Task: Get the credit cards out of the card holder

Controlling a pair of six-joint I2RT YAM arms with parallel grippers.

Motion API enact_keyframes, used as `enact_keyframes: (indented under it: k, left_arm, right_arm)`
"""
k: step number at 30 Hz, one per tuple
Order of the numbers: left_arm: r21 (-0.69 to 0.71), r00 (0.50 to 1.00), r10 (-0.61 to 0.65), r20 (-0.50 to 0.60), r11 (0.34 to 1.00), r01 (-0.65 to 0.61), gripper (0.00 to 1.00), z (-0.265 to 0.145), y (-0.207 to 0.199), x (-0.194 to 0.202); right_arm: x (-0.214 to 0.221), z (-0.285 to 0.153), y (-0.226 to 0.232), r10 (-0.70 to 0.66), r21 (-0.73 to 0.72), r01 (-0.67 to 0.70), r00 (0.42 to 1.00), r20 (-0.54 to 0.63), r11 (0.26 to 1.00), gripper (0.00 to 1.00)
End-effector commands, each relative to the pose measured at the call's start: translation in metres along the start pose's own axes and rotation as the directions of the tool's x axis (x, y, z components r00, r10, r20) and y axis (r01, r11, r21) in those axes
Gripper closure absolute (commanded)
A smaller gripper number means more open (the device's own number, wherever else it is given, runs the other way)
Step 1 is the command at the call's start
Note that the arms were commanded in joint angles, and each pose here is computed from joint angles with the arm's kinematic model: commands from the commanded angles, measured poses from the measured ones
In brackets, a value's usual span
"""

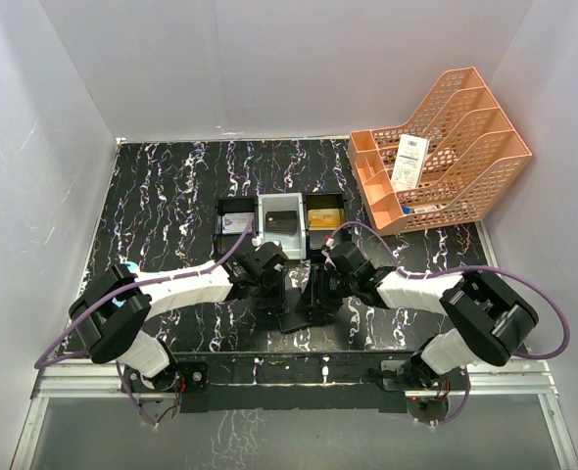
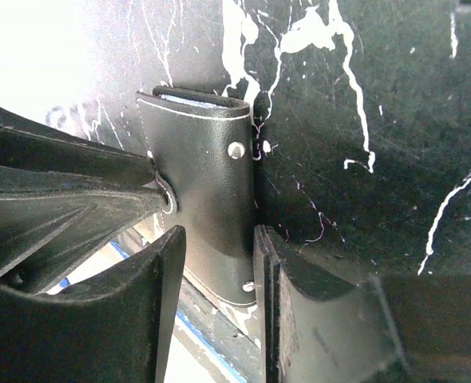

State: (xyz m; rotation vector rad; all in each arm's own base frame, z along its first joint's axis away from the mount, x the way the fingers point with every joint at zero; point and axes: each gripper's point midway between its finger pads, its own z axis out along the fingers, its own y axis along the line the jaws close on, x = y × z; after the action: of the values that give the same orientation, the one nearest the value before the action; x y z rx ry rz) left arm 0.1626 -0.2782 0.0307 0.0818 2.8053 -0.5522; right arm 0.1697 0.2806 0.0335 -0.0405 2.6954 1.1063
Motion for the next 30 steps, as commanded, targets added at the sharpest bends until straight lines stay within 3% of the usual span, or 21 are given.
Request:
enact_keyframes:
  k: [1,3,7,12,17,24,30]
  left_arm:
    - [-0.042,0.999,0.020,-0.037,0.999,-0.022,0.78,0.005,0.008,0.012]
    - [-0.037,0.999,0.022,-0.032,0.999,-0.024,0.78,0.004,0.006,0.011]
    - [-0.024,0.999,0.029,-0.017,0.999,-0.030,0.70,-0.001,0.002,0.008]
    - [-0.043,0.999,0.053,-0.005,0.998,-0.053,0.56,-0.007,-0.002,0.004]
    - [-0.094,0.996,0.087,-0.014,0.992,-0.088,0.54,-0.008,0.000,0.007]
    - [-0.220,0.993,0.110,-0.044,0.969,-0.117,0.74,-0.001,0.018,0.012]
    - [-0.280,0.993,0.118,-0.023,0.952,-0.119,0.83,-0.010,0.031,0.010]
  right_arm:
    - [0.003,0.001,0.021,0.007,-0.127,-0.007,1.000,0.000,0.992,0.65]
    - [-0.001,-0.002,0.029,0.009,-0.154,-0.007,1.000,0.015,0.988,0.76]
    - [-0.006,-0.008,0.042,0.019,-0.190,-0.013,0.999,0.030,0.982,0.87]
    - [-0.012,-0.016,0.047,0.041,-0.184,-0.028,0.997,0.063,0.982,0.91]
    - [-0.014,-0.020,0.049,0.047,-0.181,-0.033,0.996,0.074,0.983,0.94]
    - [-0.015,-0.023,0.047,0.045,-0.158,-0.031,0.996,0.083,0.987,0.96]
    - [-0.017,-0.022,0.034,0.064,-0.089,-0.055,0.993,0.100,0.994,1.00]
